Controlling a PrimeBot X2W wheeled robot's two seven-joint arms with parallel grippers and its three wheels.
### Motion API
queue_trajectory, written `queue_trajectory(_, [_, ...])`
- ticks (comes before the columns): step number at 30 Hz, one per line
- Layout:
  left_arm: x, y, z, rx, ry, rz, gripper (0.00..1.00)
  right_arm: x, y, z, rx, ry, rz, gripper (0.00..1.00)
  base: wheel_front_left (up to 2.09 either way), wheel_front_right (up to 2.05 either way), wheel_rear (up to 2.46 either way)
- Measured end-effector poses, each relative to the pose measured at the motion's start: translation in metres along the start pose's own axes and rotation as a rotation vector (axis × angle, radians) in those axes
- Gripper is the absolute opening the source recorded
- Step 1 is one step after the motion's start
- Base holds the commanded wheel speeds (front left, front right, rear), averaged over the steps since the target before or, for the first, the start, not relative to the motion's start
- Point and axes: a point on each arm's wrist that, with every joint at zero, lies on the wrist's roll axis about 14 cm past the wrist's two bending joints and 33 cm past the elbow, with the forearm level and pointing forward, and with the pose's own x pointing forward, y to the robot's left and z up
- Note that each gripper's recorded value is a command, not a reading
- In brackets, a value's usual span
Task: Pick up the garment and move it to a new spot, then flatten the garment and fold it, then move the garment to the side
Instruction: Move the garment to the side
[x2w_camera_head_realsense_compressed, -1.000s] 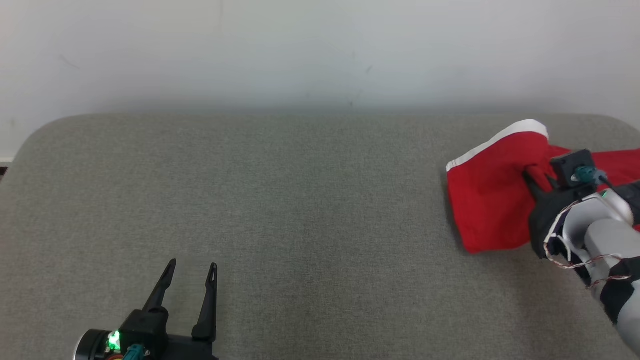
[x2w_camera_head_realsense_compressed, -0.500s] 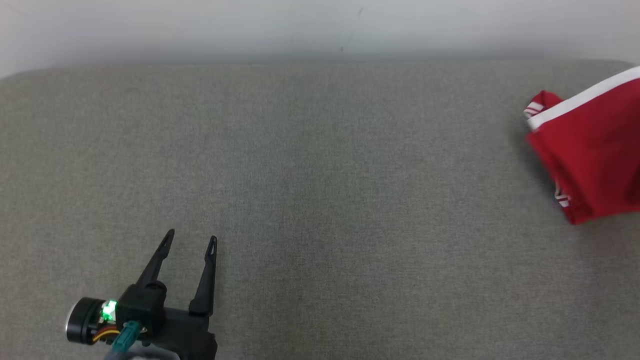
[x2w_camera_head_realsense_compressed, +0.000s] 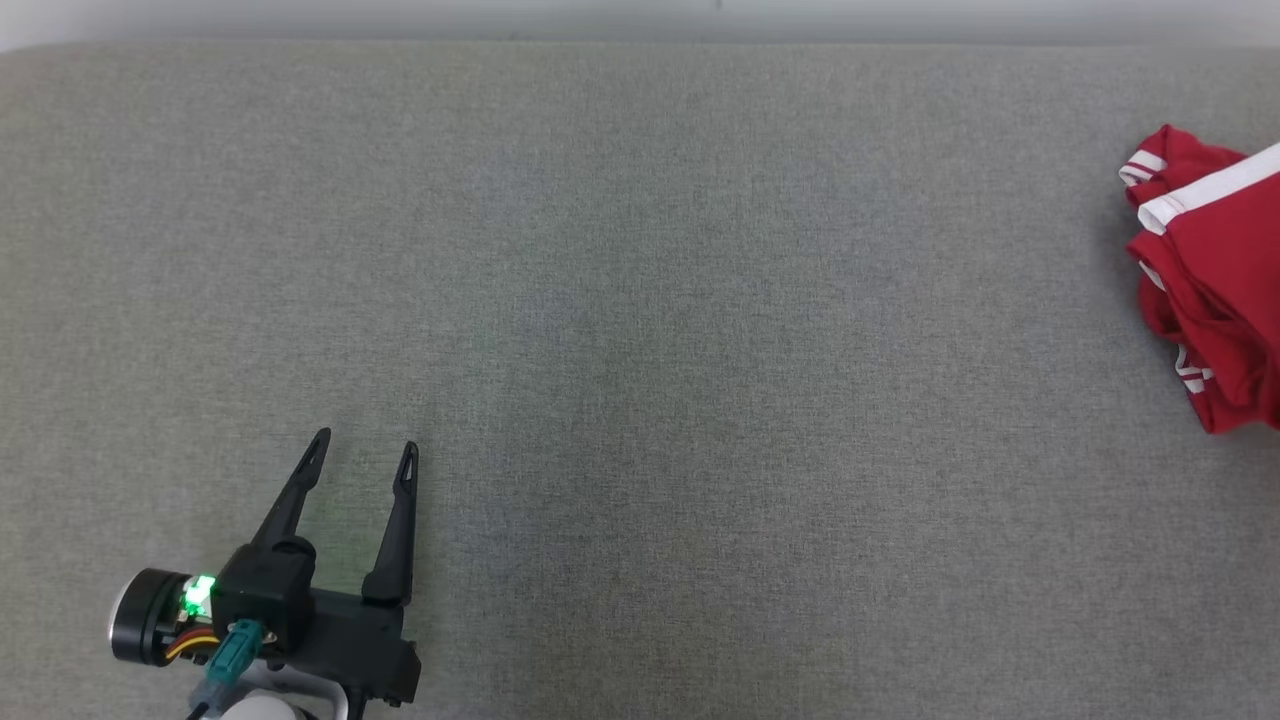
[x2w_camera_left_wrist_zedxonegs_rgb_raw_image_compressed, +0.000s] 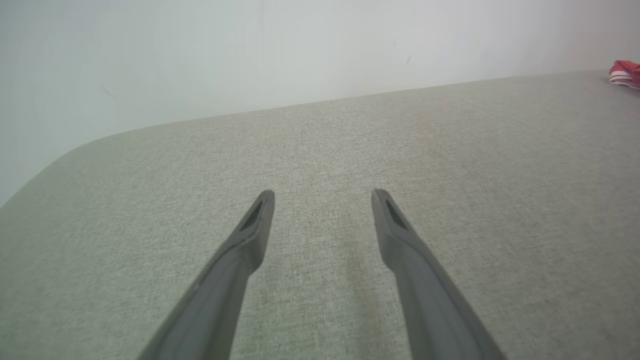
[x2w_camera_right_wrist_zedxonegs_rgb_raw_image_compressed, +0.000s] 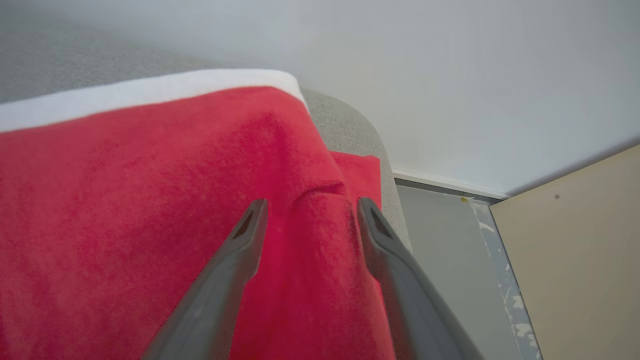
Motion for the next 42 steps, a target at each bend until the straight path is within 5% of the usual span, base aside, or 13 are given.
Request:
queue_trajectory(11, [-0.022,0.009,0.012,-0.01,-0.028,0.047,1.0,-0.034,-0.024,0.068,0.126,-0.297,-0.057,1.0,0.0,0.0,0.0])
queue_trajectory(18, [-0.045,0.007,0.024,-0.016,-0.059,0.065,1.0,-0.075,-0.011,0.116,0.228,-0.506,0.006,1.0,0.0,0.0,0.0])
queue_trajectory(31, [-0.08,0.002,0.055,-0.002,-0.154,0.083,1.0,-0.161,0.065,0.097,0.348,-0.727,0.135,1.0,0.0,0.0,0.0])
queue_trajectory(42, [-0.103,0.017,0.059,0.003,-0.174,0.148,1.0,-0.207,0.125,0.053,0.412,-0.739,0.178,1.0,0.0,0.0,0.0])
